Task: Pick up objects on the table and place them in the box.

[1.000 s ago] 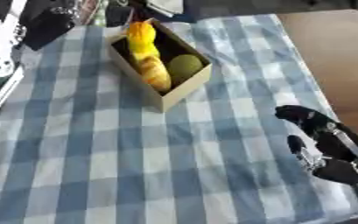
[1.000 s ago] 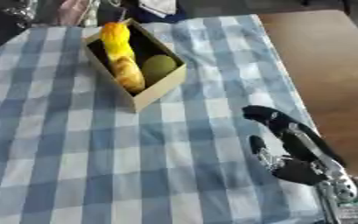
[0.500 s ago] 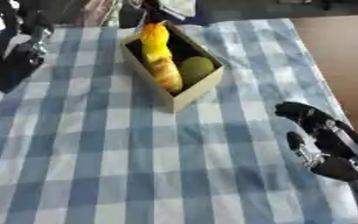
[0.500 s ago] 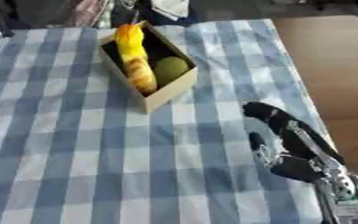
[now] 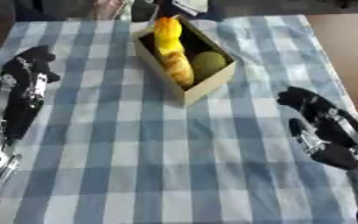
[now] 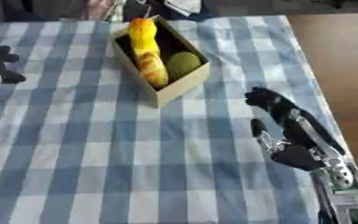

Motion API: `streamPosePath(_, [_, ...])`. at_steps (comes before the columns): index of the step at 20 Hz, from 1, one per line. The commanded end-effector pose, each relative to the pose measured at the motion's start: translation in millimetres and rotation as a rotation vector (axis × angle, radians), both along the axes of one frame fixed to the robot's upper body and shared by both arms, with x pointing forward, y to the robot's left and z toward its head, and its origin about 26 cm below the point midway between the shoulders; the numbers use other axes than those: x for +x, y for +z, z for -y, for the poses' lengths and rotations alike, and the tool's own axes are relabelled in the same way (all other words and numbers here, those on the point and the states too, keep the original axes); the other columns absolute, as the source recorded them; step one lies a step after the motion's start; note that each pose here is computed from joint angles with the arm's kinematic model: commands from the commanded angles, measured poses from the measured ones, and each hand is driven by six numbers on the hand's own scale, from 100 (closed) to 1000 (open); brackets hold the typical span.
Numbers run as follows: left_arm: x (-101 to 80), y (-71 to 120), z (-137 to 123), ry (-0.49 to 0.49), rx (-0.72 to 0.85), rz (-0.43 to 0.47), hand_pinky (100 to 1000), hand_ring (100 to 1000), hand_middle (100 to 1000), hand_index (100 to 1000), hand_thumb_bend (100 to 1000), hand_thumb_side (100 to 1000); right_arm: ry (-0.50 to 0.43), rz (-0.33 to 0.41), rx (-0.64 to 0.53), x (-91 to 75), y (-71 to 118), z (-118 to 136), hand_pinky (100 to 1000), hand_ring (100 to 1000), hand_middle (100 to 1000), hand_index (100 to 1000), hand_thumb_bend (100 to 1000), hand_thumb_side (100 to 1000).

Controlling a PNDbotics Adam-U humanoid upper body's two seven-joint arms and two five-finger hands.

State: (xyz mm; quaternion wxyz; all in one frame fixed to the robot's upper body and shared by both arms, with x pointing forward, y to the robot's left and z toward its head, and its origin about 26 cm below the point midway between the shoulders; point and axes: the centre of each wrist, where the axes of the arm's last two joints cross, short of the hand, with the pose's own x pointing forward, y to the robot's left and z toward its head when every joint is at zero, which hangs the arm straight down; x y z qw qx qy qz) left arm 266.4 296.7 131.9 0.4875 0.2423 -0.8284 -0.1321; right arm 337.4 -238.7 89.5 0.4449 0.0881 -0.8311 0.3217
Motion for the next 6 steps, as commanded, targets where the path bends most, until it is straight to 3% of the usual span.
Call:
streamPosePath(1, [-3.5, -3.5, 10, -0.010, -0.014, 0.020, 701, 618, 726, 873, 100, 881, -0.012, 0.023, 0.020, -1.0, 7.5, 2, 1000, 888, 853, 949, 100, 373])
streamPosePath(6, [-7.3, -17.4, 26, -0.018, -0.062, -0.034, 699, 616, 722, 873, 100, 903, -0.024, 0.017, 0.037, -2.0, 6.3, 2, 998, 885, 849, 952, 100, 378])
